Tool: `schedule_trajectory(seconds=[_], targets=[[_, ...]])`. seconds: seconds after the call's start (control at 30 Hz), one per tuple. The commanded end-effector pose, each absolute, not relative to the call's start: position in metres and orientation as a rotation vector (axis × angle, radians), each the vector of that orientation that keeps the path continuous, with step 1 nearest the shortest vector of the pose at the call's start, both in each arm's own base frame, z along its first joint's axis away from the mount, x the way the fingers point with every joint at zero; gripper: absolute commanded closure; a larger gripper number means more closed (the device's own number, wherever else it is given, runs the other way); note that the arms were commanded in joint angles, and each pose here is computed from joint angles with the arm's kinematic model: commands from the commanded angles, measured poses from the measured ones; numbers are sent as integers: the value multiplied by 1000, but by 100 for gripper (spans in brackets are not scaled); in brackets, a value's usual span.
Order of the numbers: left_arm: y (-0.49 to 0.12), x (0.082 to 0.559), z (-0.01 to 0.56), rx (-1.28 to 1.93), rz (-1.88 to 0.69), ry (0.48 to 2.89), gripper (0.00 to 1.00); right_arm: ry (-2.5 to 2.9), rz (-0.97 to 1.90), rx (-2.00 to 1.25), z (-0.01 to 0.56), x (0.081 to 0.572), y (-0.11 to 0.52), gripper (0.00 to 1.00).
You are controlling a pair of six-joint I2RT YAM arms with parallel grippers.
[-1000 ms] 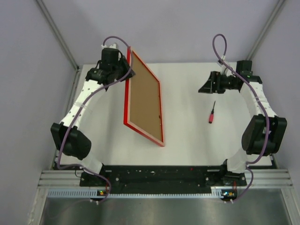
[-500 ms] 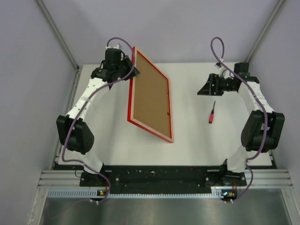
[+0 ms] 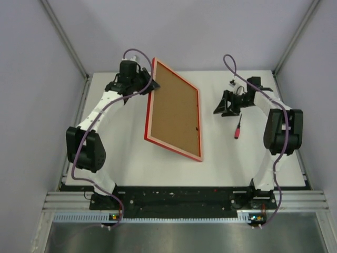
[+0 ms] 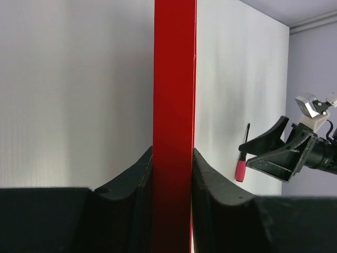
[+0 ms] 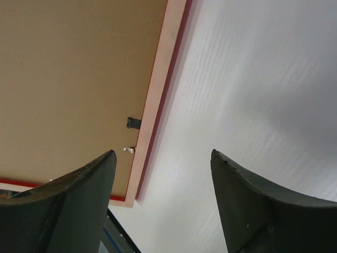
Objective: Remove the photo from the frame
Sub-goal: Turn over the photo frame at the center of the board.
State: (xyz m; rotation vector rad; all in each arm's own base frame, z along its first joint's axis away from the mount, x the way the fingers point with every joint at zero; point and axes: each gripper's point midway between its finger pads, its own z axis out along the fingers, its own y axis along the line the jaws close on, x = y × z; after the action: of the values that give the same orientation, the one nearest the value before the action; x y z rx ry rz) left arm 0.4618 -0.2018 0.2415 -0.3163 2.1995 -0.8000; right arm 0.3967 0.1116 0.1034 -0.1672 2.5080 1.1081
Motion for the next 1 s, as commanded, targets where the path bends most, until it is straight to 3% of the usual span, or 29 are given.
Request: schedule_trajectory(seconds=[0.0,0.77,0.97], targets=[[-198,464,209,-253,-759,2257,100,2484,1058,-250,107,421,142,30],[-180,429,125,-254,-739,2466,100,2661,751,-222,49,438,152,40],[-180,421,109,-262,-741,2504,100,2682,721,-239,44,435,154,54]])
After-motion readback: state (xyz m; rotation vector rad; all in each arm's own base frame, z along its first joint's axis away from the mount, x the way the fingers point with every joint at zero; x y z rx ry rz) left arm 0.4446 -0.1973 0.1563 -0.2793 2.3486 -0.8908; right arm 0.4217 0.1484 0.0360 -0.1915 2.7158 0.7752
